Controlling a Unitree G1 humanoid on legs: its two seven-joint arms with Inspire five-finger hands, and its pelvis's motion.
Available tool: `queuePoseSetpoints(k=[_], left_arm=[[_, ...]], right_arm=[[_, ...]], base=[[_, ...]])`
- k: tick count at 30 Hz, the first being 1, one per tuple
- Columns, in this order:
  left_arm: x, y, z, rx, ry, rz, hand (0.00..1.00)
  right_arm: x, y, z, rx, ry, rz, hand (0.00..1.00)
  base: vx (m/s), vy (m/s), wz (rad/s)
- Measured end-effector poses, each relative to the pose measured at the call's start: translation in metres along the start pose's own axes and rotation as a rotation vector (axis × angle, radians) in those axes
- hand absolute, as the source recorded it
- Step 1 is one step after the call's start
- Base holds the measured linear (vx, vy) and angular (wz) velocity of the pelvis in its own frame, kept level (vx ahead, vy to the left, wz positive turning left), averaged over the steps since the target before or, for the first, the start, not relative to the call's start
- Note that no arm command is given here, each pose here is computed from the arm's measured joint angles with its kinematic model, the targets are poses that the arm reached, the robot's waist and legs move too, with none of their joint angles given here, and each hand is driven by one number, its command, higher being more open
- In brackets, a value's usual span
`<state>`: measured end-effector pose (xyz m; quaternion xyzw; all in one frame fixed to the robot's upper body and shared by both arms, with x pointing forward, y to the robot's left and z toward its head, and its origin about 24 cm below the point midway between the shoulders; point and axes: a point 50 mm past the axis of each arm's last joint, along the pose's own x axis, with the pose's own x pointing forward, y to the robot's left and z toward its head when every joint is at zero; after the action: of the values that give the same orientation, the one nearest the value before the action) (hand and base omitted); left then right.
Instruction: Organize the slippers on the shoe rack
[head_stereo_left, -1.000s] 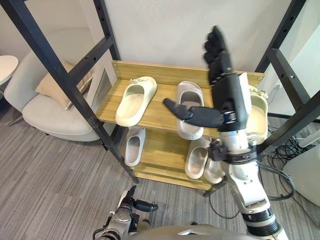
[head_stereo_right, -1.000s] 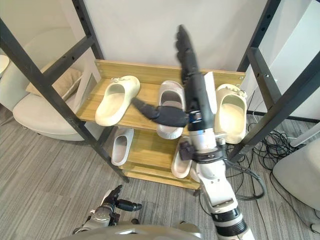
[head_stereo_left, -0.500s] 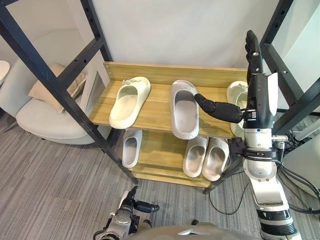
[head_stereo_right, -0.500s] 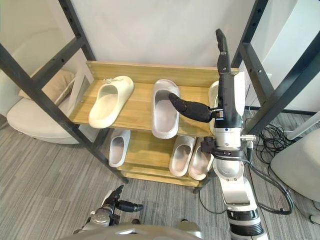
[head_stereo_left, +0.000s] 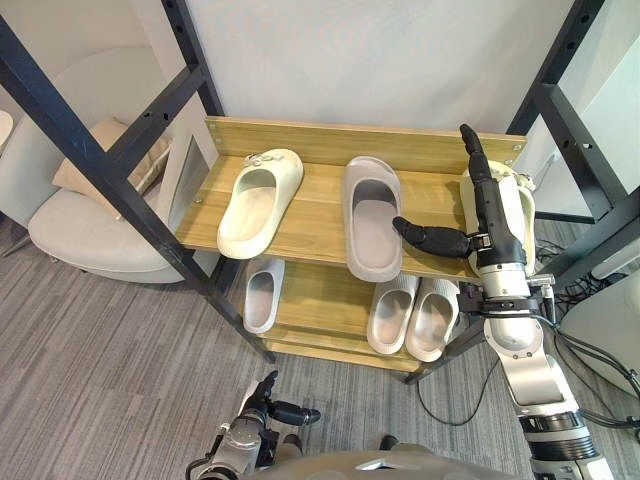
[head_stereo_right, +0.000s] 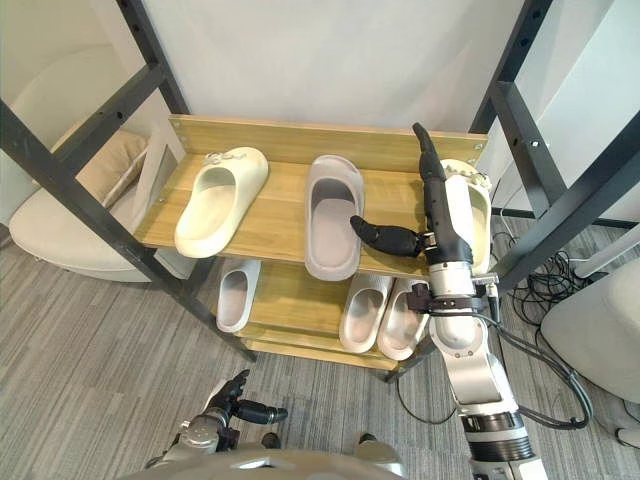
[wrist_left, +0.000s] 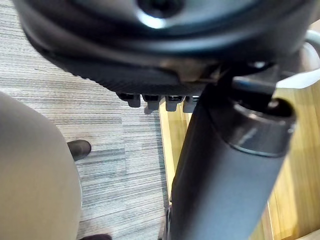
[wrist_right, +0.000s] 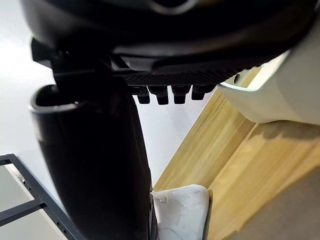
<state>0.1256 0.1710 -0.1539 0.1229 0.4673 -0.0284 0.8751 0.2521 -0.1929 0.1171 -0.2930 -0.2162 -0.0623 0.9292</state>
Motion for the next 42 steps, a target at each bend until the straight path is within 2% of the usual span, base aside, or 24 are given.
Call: queuePoseSetpoints(k=[8,9,20,28,42], left_arm=[[0.000,0.004,-0.001,0.005,0.003,0.007,1.00],[0.000,0.004,-0.001,0.005,0.003,0.008,1.00],[0.000,0.014,-0.002,-0.014,0.004,0.033,1.00],[0.000,0.014,-0.002,-0.014,0.003,0.021,1.00],[0.000,0.014,-0.002,-0.014,0.004,0.023,1.00]], right_arm=[[0.015,0.004,0.000,-0.001,-0.023,0.048,1.00],[0.018,0.005,0.000,0.009,-0.024,0.052,0.00],[0.025,0.020,0.001,-0.006,-0.042,0.180,0.00],[0.035,0.014,0.008,-0.032,-0.094,0.190,0.00],[0.033,0.011,0.014,-0.043,-0.129,0.205,0.00]], base=[[0.00,0.006,0.02],[0.02,0.012,0.04],[0.00,0.001,0.00],[0.00,0.000,0.00],[0.00,0.000,0.00]])
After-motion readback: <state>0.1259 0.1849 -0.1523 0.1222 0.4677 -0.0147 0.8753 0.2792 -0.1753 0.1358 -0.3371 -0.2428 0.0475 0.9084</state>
